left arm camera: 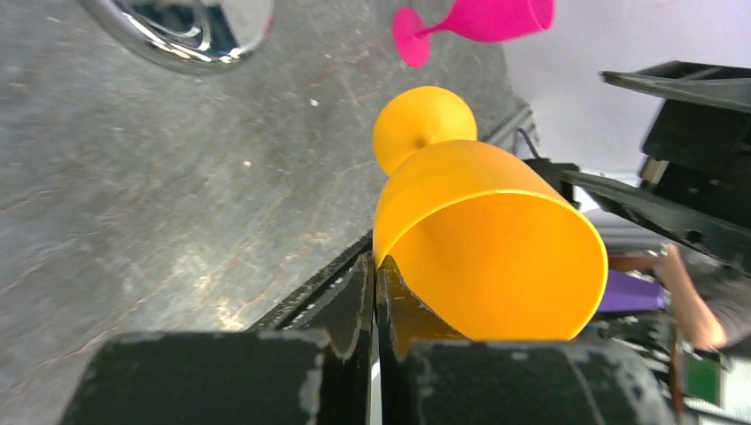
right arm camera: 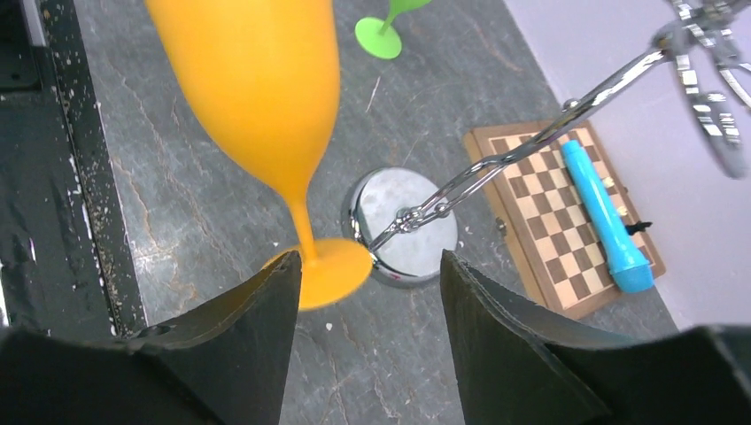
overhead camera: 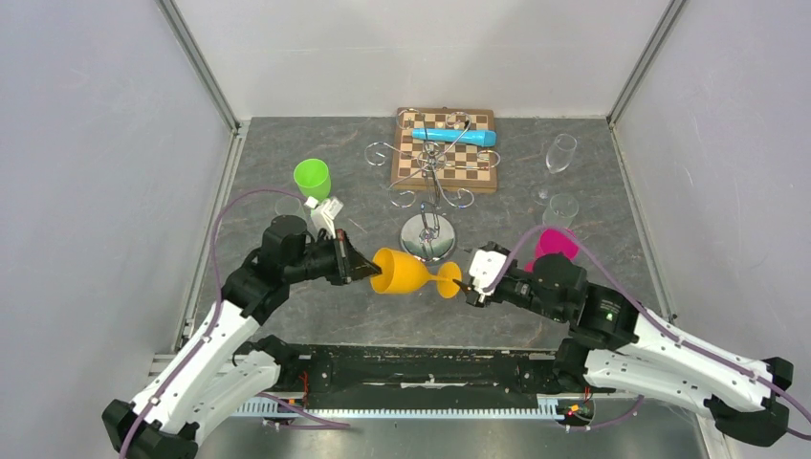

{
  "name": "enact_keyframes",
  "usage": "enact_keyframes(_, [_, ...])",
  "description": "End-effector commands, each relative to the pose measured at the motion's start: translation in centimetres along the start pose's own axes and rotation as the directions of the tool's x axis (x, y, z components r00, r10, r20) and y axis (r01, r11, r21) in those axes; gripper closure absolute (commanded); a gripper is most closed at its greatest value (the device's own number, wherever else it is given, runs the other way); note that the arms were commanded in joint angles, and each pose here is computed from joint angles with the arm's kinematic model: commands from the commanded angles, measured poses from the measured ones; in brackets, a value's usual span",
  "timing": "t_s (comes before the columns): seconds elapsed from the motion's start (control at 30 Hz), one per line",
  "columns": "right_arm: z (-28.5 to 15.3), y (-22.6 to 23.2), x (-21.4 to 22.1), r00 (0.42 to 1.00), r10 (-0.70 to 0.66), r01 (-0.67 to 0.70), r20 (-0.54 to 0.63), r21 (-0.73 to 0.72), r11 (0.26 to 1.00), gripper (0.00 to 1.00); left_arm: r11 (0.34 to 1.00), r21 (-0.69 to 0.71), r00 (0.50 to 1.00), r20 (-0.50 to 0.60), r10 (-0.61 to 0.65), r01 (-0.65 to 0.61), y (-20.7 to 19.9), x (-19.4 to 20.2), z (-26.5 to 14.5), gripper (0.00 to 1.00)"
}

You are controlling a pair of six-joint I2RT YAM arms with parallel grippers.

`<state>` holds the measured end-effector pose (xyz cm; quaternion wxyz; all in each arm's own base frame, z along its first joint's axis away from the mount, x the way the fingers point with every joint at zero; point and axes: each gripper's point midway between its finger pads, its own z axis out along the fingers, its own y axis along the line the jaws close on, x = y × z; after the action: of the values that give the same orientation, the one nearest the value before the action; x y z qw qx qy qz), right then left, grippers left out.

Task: Take the wine glass off the wine glass rack
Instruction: Place the wine glass at the center of the board.

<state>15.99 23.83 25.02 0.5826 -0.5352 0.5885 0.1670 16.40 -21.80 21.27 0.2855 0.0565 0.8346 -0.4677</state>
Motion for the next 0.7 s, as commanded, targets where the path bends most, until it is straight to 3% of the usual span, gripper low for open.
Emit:
enact_keyframes(0.0, [-1.4,-1.7,-2.7,0.993,0.040,-0.048,0.110,0.074,0.996,0.38,0.978,-0.177,0.992,0.048,0.120,-0.110,1.2,-1.6,-2.7,0.98])
enact_keyframes(0.33, [-1.9,-3.4,-0.8,0.983,0.155,-0.172,0.095,0.221,0.960,0.26,0.848,-0.514,0.984,0.044,0.174,-0.127,5.0,-3.2,-7.1,0.98])
enact_keyframes(0.53, [-1.0,-3.0,1.0,0.975,0.219,-0.219,0.029,0.242,0.945,0.24,0.708,-0.696,0.983,0.022,0.182,-0.116,7.9,-4.0,-9.6,0.98])
enact_keyframes(0.67, [-0.4,-2.3,1.6,0.966,0.257,-0.253,0.008,0.219,0.943,0.25,0.656,-0.745,0.985,-0.009,0.175,-0.124,9.1,-4.1,-9.8,0.98])
